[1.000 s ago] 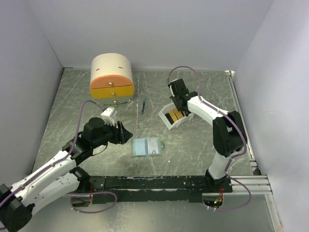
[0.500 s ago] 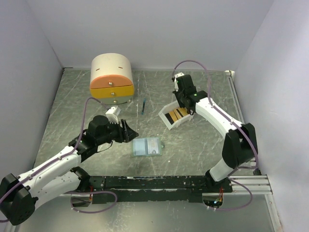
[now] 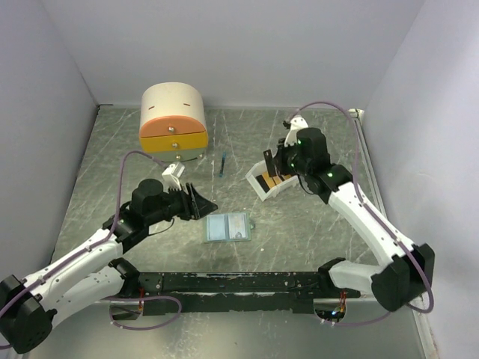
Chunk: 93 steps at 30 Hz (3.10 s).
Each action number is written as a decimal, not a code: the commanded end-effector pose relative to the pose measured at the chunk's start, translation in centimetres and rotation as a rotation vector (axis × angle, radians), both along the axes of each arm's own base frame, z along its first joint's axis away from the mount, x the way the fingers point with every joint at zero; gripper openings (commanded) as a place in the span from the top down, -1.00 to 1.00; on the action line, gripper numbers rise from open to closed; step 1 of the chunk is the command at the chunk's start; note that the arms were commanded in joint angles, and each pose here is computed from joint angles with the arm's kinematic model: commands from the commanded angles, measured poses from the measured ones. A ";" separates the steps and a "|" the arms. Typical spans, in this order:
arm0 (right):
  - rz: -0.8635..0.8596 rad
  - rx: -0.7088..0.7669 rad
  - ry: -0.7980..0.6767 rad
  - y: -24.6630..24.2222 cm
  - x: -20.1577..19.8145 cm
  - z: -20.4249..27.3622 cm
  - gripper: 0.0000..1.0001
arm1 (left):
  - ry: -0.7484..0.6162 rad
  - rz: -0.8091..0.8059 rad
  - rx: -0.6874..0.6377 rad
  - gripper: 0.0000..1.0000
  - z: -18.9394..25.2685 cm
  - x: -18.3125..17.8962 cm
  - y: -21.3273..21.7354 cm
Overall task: Put the credit cards into the card holder
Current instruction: Pick up the credit card from the storage box.
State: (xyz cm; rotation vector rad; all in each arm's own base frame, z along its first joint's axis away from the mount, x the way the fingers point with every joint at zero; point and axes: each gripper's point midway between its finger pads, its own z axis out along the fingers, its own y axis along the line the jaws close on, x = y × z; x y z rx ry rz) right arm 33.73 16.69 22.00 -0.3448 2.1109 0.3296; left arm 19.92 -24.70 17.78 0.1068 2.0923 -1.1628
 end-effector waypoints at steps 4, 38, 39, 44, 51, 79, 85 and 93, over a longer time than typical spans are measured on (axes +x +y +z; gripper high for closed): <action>0.140 0.438 -0.022 4.6 -4.9 4.4 1.00 | -0.099 -0.121 -0.276 -0.35 7.2 -2.1 -1.7; 0.430 0.903 0.121 11.3 -14.1 7.0 1.00 | -0.155 -0.186 -0.531 0.29 11.0 -1.5 -3.6; 0.429 0.900 0.120 11.3 -14.1 6.9 1.00 | -0.153 -0.186 -0.534 0.45 10.9 -1.6 -3.6; 0.413 0.871 0.136 11.3 -13.9 6.0 1.00 | -0.143 -0.177 -0.517 0.86 10.2 -1.5 -3.5; 0.279 0.789 0.129 9.8 -12.7 4.3 0.25 | -0.069 -0.109 -0.369 0.86 6.6 -0.7 -3.0; 0.600 0.851 0.243 14.3 -18.1 2.8 -0.15 | -0.044 -0.369 -0.540 0.85 6.4 -6.2 -3.2; 0.612 0.897 0.218 13.9 -18.7 4.2 0.16 | -0.014 -0.335 -0.475 0.73 4.7 -5.4 -3.5; 0.605 0.939 0.218 13.5 -19.1 5.0 0.42 | 0.019 -0.226 -0.326 0.59 2.0 -3.9 -2.8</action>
